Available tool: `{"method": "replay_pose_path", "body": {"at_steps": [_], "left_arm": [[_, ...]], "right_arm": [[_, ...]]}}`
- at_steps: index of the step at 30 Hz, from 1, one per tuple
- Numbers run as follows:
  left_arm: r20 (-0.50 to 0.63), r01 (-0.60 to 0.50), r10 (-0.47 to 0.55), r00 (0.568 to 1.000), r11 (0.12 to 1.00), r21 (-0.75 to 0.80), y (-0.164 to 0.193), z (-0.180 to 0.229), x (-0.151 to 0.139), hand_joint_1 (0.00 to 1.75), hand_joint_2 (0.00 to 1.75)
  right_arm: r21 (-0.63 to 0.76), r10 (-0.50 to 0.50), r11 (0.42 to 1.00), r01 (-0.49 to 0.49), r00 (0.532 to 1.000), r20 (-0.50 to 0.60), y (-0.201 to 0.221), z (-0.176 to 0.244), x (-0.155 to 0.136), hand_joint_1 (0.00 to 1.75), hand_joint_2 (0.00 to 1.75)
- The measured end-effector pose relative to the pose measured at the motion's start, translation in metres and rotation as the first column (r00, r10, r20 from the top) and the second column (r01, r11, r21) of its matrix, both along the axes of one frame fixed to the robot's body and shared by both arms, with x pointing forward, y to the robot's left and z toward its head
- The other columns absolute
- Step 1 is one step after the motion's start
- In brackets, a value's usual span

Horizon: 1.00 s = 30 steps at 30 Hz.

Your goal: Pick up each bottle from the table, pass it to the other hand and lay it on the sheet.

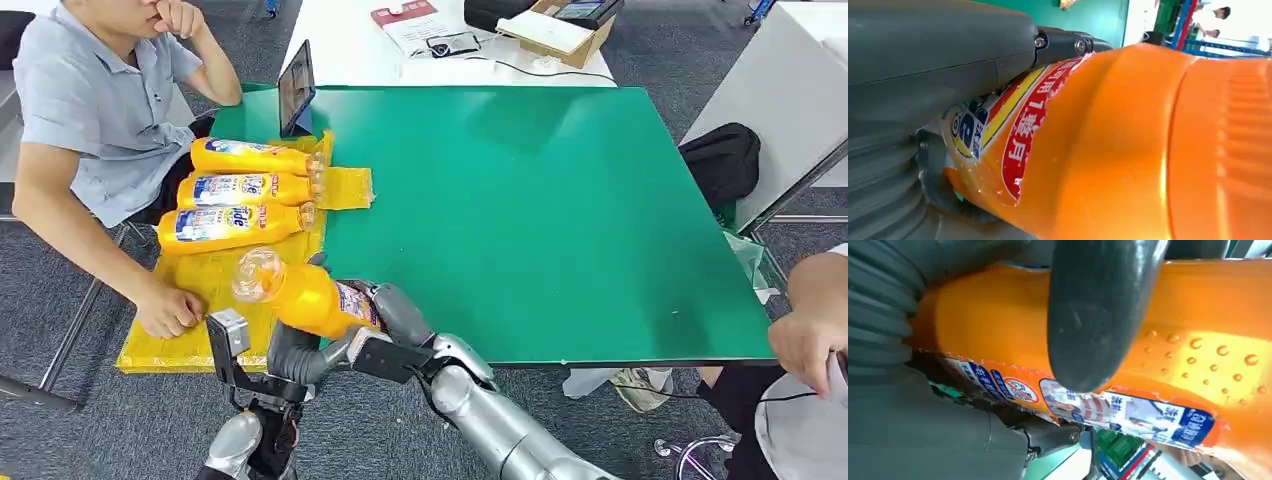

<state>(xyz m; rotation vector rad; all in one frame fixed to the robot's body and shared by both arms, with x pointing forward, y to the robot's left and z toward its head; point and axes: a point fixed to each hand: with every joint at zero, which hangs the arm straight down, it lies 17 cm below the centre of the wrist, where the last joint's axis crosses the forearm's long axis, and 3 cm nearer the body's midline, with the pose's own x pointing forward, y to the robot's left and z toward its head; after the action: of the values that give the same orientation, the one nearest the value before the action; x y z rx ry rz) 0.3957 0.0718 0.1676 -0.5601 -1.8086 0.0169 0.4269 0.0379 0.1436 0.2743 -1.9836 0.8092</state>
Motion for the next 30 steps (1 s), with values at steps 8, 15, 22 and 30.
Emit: {"method": "replay_pose_path", "body": {"at_steps": [8,15,22,30], "left_arm": [[0.004,0.018,-0.017,1.0,0.998,-0.056,0.007,0.005,0.0,1.75,1.75],[-0.014,0.031,-0.033,0.999,0.991,-0.129,0.012,0.007,0.0,1.75,1.75],[-0.022,-0.02,0.017,1.0,0.992,-0.122,0.023,0.008,0.006,1.75,1.75],[-0.072,-0.247,0.246,0.967,0.969,-0.008,0.08,-0.013,0.045,1.75,1.75]], "right_arm": [[-0.001,0.013,1.0,-0.013,0.999,-0.037,0.008,-0.003,-0.002,0.0,1.75],[0.018,0.013,1.0,-0.013,0.999,-0.045,0.011,0.0,-0.004,0.0,0.0],[0.089,-0.025,0.996,0.026,1.0,-0.018,0.006,0.014,-0.009,0.0,0.0],[0.212,-0.165,0.968,0.131,0.974,0.152,-0.019,0.061,-0.02,0.0,0.0]]}}
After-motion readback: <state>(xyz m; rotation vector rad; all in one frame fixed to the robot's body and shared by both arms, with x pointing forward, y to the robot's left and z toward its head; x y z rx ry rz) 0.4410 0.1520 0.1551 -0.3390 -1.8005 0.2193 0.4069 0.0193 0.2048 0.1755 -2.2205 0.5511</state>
